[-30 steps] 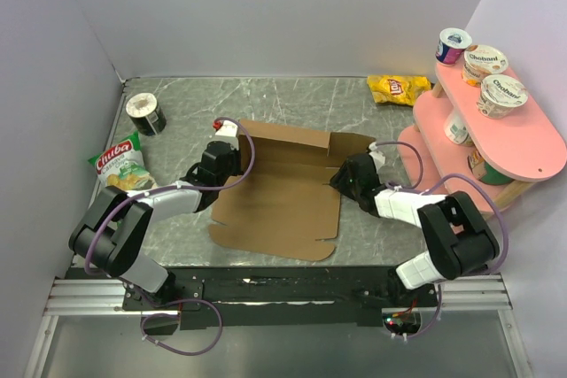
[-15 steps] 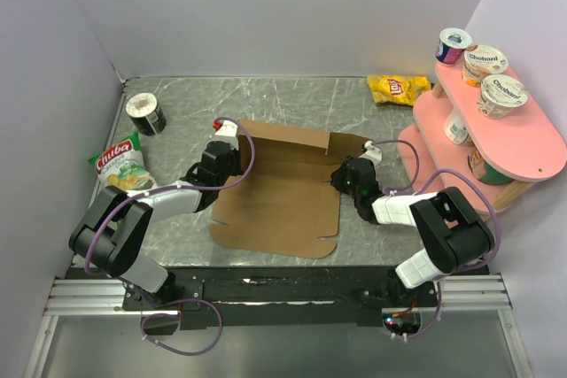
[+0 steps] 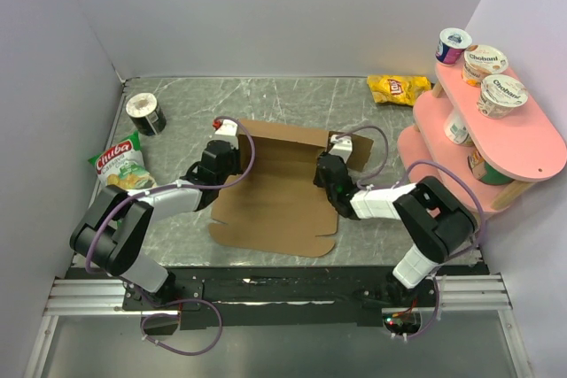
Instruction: Fold the paper box
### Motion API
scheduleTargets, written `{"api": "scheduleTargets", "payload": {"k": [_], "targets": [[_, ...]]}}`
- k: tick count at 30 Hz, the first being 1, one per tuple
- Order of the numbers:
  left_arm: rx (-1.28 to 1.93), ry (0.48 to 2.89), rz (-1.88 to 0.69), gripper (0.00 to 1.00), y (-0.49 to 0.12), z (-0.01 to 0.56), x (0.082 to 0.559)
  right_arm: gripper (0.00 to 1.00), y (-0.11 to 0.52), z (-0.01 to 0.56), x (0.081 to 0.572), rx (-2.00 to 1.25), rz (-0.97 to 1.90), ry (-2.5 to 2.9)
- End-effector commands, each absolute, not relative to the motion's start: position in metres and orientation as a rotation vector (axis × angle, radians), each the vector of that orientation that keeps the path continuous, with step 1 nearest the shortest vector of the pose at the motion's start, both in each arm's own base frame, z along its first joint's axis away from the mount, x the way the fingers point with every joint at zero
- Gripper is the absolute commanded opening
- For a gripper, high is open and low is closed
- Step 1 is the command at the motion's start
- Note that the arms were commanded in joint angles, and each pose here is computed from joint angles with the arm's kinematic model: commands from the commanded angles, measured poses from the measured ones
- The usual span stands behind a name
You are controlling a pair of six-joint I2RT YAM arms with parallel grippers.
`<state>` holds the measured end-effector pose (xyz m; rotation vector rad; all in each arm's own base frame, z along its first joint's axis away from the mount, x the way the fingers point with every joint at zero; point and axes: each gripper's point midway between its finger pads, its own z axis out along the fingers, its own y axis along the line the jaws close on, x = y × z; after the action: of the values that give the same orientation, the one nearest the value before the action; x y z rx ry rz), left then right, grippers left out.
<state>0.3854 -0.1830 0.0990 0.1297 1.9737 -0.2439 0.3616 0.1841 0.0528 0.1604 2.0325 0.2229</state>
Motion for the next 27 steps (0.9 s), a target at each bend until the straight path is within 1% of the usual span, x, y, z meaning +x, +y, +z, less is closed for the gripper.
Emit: {"api": "scheduleTargets", "payload": {"k": [1,5,10,12,13,15,16,17,18,20,21,23,25,27], "targets": [[0.148,1.97,-0.309,0.01,-0.198,0.105,0.387,0.27,0.199,0.063,0.376,0.148,0.197,1.995],[0.149,1.965,-0.317,0.01,-0.199,0.107,0.386,0.27,0.204,0.052,0.374,0.156,0.186,2.022],[0.142,1.972,-0.3,0.01,-0.197,0.105,0.388,0.27,0.213,0.051,0.371,0.143,0.179,2.024],[0.125,1.988,-0.261,0.01,-0.191,0.101,0.388,0.3,0.212,0.055,0.37,0.157,0.182,2.021],[0.104,1.988,-0.224,0.01,-0.185,0.101,0.391,0.32,0.21,0.061,0.369,0.165,0.188,2.012],[0.071,1.994,-0.18,0.01,-0.177,0.099,0.392,0.46,0.206,0.074,0.364,0.16,0.192,2.0],[0.064,1.997,-0.181,0.01,-0.174,0.098,0.393,0.53,0.201,0.074,0.359,0.154,0.186,2.008],[0.058,1.996,-0.183,0.01,-0.173,0.099,0.394,0.67,0.2,0.072,0.351,0.119,0.178,2.035],[0.051,1.994,-0.187,0.01,-0.173,0.101,0.394,0.71,0.198,0.084,0.346,0.111,0.196,2.02],[0.042,1.993,-0.182,0.01,-0.171,0.103,0.393,0.76,0.195,0.076,0.324,0.034,0.178,2.07],[0.036,1.986,-0.181,0.01,-0.17,0.107,0.393,0.77,0.198,0.089,0.315,0.007,0.221,2.058],[0.03,1.984,-0.175,0.01,-0.168,0.109,0.393,0.78,0.202,0.084,0.29,-0.08,0.244,2.094],[0.028,1.986,-0.17,0.01,-0.166,0.111,0.393,0.78,0.2,0.092,0.264,-0.136,0.3,2.108],[0.025,1.989,-0.168,0.01,-0.166,0.111,0.394,0.78,0.199,0.112,0.244,-0.157,0.393,2.078]]}}
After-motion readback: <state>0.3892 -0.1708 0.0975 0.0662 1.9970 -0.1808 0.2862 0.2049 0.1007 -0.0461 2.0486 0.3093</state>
